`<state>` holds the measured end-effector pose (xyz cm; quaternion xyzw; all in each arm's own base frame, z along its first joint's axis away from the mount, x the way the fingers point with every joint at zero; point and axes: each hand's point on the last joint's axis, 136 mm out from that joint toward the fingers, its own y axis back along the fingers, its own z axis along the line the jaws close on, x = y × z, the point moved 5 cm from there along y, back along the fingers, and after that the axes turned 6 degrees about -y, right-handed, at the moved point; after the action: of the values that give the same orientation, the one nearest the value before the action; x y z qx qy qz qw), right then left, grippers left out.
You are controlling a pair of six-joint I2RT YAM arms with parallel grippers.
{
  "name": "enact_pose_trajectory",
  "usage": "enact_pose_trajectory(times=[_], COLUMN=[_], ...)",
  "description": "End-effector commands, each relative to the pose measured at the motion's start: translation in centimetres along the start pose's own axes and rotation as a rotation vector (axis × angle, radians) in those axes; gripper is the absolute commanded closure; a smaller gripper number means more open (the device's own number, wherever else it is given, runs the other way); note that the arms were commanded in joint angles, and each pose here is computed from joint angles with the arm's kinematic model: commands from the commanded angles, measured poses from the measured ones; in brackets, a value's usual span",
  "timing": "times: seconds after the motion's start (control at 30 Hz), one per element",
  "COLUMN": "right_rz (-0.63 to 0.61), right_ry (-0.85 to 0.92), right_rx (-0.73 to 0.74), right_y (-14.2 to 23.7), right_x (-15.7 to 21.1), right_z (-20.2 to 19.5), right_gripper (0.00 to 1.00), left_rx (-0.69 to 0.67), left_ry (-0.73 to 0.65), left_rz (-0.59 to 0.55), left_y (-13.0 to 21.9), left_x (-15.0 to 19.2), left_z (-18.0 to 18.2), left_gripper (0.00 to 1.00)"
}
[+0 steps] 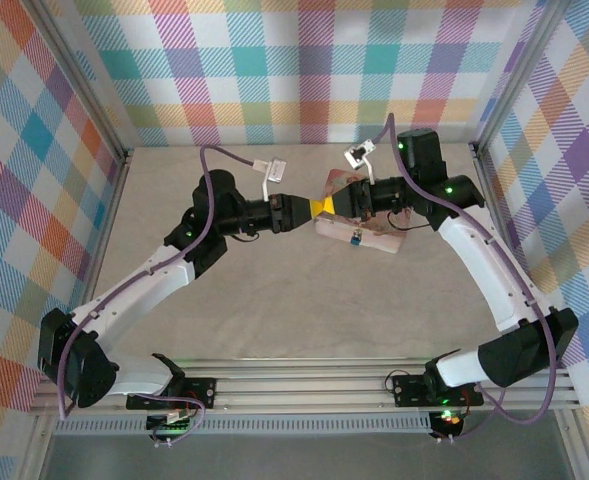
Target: Unlock the padlock with the key
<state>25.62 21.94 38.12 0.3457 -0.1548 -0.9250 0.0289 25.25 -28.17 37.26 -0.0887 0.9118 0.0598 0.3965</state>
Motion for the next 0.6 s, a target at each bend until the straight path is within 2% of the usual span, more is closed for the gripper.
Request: enact_pose_trajectory(times=[0.0, 0.17, 0.33, 0.43, 0.57], right_rz=[-0.017, -0.032, -0.040, -0.038, -0.034], right_ry=[0.027, 0.025, 0.022, 0.018, 0.012], right_rx=[-0.027, -0.024, -0.036, -0.041, -0.048], right_y=[0.49, 0.86, 0.96, 0.90, 0.84], right_x=[-0.09, -0.36, -0.60, -0.59, -0.47], right_z=[0.95, 0.89, 0.84, 0.80, 0.76], right_gripper=[1.00, 1.00, 1.00, 1.00, 1.00], left_rx=[0.040, -0.005, -0.019, -0.022, -0.023], left_ry=[-0.018, -0.020, -0.013, -0.016, -0.020], left_rz=[0.013, 0.005, 0.010, 0.005, 0.000], left_y=[-0.03, 0.53, 0.56, 0.64, 0.74], left_x=[-0.14, 0.35, 0.65, 0.62, 0.67], left_z=[-1.28, -0.93, -0.56, -0.53, -0.59], left_gripper=[0.75, 0.69, 0.70, 0.74, 0.89])
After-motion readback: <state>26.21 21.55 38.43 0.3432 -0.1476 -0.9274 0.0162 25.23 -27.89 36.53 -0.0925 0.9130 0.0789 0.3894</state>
